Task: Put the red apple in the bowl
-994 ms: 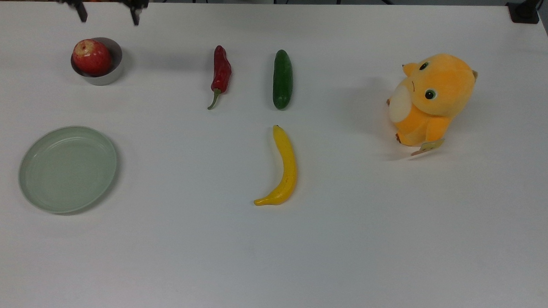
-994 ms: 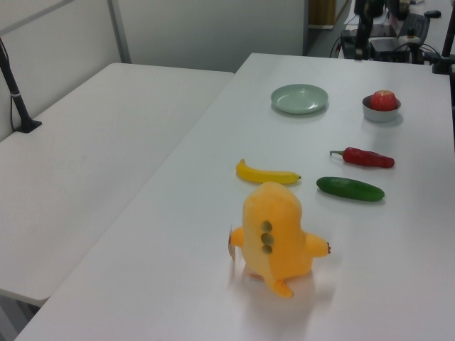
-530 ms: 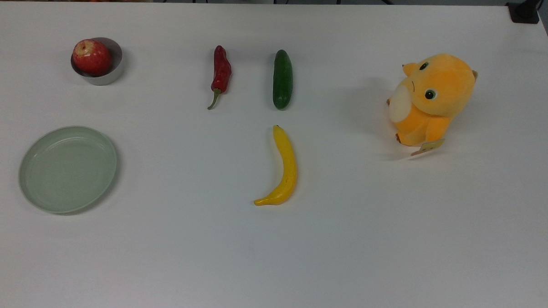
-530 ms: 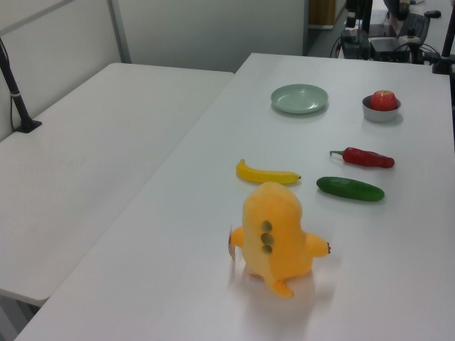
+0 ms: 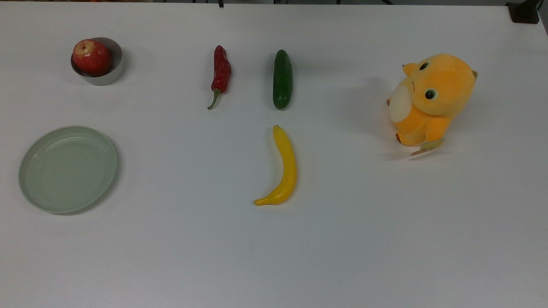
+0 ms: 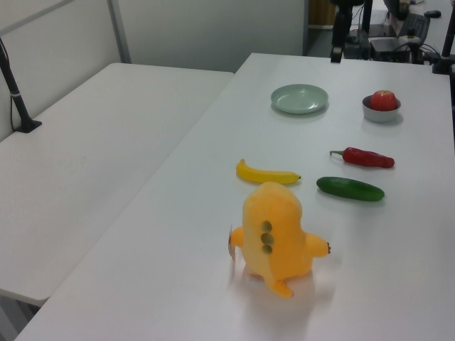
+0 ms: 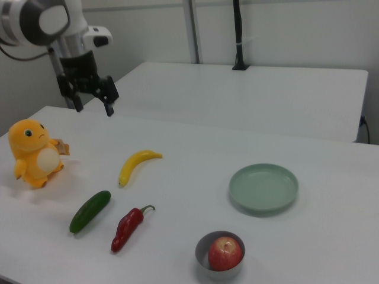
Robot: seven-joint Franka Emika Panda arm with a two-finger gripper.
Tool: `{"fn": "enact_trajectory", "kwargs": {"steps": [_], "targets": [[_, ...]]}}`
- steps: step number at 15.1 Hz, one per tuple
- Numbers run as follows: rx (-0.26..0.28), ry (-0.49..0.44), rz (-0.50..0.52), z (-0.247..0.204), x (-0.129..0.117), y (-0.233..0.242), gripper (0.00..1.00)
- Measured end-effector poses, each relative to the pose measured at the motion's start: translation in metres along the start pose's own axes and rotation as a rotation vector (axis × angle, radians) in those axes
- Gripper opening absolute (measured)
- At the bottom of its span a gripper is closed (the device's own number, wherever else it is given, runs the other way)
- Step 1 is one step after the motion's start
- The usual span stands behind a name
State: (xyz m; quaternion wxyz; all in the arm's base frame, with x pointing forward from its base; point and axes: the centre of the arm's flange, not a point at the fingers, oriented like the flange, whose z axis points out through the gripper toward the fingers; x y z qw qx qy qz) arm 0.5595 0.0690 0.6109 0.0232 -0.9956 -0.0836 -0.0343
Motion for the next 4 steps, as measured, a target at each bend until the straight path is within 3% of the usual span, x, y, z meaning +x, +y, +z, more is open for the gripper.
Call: {"fn": "enact_trajectory", "kwargs": {"steps": [4], "targets": [[-0.018, -0.016, 0.002, 0.021, -0.001, 0.005, 1.0]]}}
